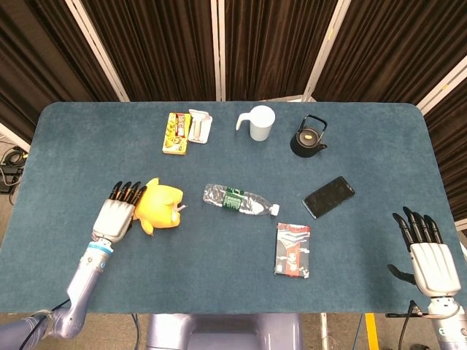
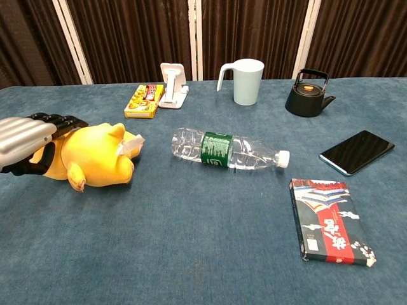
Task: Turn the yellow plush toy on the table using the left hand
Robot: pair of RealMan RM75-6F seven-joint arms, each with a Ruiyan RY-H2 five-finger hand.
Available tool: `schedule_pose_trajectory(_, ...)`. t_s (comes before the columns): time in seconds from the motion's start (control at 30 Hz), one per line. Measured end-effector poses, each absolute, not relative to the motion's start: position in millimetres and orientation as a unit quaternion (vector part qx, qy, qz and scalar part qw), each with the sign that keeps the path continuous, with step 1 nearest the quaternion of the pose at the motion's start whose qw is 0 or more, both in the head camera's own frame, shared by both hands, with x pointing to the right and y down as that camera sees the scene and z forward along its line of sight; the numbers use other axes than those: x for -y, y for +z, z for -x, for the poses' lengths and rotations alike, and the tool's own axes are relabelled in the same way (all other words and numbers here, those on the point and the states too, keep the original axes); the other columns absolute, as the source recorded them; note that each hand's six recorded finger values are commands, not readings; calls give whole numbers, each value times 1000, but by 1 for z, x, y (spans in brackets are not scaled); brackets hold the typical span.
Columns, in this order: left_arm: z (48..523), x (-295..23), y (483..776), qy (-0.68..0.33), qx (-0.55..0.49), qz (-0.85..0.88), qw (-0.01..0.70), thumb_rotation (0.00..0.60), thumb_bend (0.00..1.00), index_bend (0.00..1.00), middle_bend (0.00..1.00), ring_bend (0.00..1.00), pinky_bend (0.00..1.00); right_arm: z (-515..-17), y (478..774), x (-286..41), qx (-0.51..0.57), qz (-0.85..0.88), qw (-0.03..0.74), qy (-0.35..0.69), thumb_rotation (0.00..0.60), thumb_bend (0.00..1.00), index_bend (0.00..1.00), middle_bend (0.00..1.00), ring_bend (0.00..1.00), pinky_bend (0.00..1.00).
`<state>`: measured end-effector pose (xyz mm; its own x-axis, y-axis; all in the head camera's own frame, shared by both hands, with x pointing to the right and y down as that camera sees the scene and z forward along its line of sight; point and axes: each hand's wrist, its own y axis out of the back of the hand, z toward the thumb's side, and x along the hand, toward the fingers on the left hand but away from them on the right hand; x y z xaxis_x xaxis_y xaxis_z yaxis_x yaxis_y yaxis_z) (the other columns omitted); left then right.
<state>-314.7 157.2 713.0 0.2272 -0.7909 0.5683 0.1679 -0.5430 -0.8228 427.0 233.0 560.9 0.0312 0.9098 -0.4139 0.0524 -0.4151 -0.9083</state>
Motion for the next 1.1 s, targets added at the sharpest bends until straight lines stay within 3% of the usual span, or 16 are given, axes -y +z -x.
schedule_pose_trajectory(0.43,291,-167,721,-562,-218,680,417,600,1000,0,0,0,0,-427,562,-233,391,614,371,576,600,18,0,0,0,0)
schedule_pose_trajectory(0.83,254,-180,706,-524,-208,696,444,600,1000,0,0,0,0,-427,560,-233,392,615,372,574,600,17,0,0,0,0)
schedule_pose_trajectory(1.1,268,-178,709,-542,-202,682,447,600,1000,0,0,0,0,-426,561,-234,390,615,373,575,600,17,0,0,0,0)
